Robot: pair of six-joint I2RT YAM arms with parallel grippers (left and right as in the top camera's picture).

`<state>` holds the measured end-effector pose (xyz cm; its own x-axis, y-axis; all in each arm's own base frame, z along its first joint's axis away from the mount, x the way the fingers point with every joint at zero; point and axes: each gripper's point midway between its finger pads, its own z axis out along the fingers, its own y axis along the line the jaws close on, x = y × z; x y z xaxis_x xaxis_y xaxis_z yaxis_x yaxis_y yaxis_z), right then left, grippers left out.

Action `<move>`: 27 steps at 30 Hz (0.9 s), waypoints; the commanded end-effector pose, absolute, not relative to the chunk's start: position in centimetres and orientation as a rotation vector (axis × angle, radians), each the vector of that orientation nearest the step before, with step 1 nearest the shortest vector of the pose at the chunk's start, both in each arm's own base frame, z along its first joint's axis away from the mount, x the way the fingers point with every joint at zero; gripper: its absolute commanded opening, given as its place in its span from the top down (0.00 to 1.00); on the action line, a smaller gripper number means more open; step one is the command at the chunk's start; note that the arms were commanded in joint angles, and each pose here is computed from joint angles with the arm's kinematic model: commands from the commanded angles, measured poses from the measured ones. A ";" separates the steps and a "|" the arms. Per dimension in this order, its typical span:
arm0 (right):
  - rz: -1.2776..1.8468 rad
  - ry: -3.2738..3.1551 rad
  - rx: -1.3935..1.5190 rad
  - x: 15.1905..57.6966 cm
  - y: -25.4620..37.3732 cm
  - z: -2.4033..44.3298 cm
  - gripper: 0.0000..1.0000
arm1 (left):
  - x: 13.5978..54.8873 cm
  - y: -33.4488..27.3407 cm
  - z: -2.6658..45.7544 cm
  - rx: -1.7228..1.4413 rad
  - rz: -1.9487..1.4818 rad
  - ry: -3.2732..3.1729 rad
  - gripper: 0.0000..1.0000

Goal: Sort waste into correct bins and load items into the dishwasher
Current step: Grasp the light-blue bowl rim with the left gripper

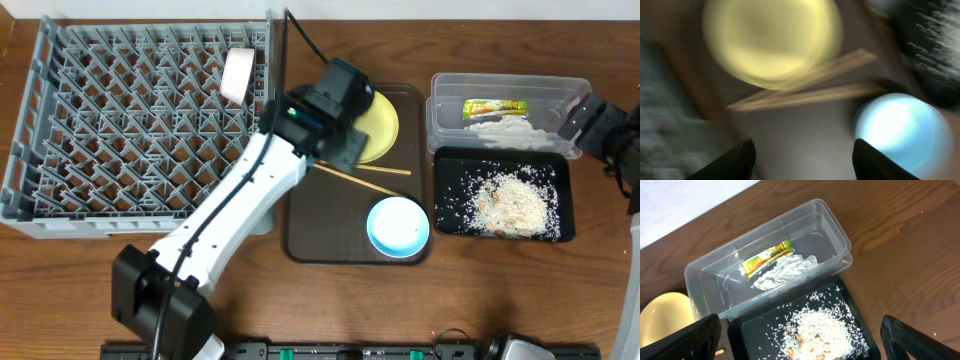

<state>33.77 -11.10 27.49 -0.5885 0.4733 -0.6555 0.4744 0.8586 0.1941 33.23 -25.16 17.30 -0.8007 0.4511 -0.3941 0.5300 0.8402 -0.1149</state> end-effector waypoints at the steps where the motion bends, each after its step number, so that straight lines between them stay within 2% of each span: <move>1: -0.004 2.268 0.693 33.7 -11.3 28.2 0.01 | 27.7 -28.2 14.2 0.696 -0.620 2.894 0.36; 7: -0.004 2.268 0.693 33.7 -11.3 28.2 0.01 | 24.4 -27.7 10.0 0.611 -0.556 3.073 0.36; 12: -0.004 2.267 0.693 33.7 -11.3 28.2 0.01 | 25.0 -28.5 8.2 0.233 -0.597 3.118 0.36; 16: -0.004 2.268 0.693 33.7 -11.3 28.2 0.01 | 24.7 -29.9 7.4 0.248 -0.611 3.095 0.36; 27: -0.004 2.268 0.693 33.7 -11.3 28.2 0.01 | 24.9 -29.2 4.2 0.082 -0.539 3.196 0.36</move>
<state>33.77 -11.10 27.49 -0.5885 0.4733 -0.6555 0.4744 0.8586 0.1941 24.75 -29.59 4.56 -0.9913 0.1167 0.0609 0.0901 0.9388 -0.3324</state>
